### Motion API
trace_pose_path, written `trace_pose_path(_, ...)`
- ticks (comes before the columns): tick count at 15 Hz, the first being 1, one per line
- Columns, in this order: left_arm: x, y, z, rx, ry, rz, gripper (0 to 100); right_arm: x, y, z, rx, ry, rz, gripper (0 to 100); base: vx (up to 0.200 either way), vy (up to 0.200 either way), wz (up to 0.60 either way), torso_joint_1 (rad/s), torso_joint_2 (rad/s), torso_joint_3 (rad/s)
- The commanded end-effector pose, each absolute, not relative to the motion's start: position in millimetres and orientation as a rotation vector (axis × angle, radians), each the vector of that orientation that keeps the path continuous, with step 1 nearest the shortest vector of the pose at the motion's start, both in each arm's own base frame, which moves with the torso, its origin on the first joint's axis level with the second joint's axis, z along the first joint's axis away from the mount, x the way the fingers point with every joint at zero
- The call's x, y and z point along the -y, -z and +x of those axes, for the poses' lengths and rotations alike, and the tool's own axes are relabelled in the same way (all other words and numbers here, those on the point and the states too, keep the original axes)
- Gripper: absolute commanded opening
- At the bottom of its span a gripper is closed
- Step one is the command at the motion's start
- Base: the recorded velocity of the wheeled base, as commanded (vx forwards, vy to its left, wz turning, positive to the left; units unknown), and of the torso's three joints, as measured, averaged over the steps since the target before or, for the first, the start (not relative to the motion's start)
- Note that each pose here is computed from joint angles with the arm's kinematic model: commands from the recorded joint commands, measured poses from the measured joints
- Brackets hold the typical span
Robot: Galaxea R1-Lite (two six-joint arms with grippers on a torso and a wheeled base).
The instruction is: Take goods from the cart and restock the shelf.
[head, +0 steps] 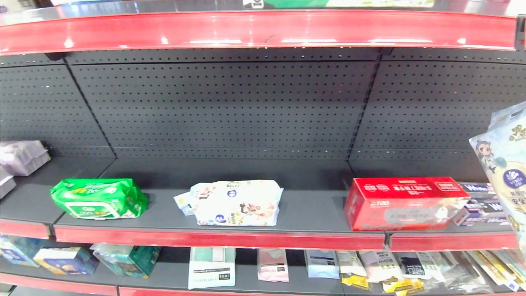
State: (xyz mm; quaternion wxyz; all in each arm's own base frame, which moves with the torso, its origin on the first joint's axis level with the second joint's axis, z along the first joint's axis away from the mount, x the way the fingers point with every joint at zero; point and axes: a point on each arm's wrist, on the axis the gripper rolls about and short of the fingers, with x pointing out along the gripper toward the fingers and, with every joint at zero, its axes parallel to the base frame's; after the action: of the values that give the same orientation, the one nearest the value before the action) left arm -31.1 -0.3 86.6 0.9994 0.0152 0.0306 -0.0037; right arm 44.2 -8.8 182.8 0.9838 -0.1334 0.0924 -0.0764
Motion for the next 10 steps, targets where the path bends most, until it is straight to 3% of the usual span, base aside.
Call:
trace_pose_path(1, 0, -87, -31, -0.063, 0.007, 0.03, 100, 9, -183, 45, -0.185, 0.155, -0.268, 0, 0.0, 0.0, 0.6, -0.002, 0.0, 0.007)
trace_pose_path(3, 0, -87, -31, -0.063, 0.007, 0.029, 100, 9, -185, 46, -0.18, 0.151, -0.269, 0, 0.0, 0.0, 0.6, 0.002, 0.0, 0.002)
trace_pose_path(10, 0, -84, -29, -0.051, 0.012, -0.023, 100, 6, -213, 78, -0.182, -0.059, -0.293, 0, 0.0, 0.0, 0.0, 0.0, 0.0, 0.0)
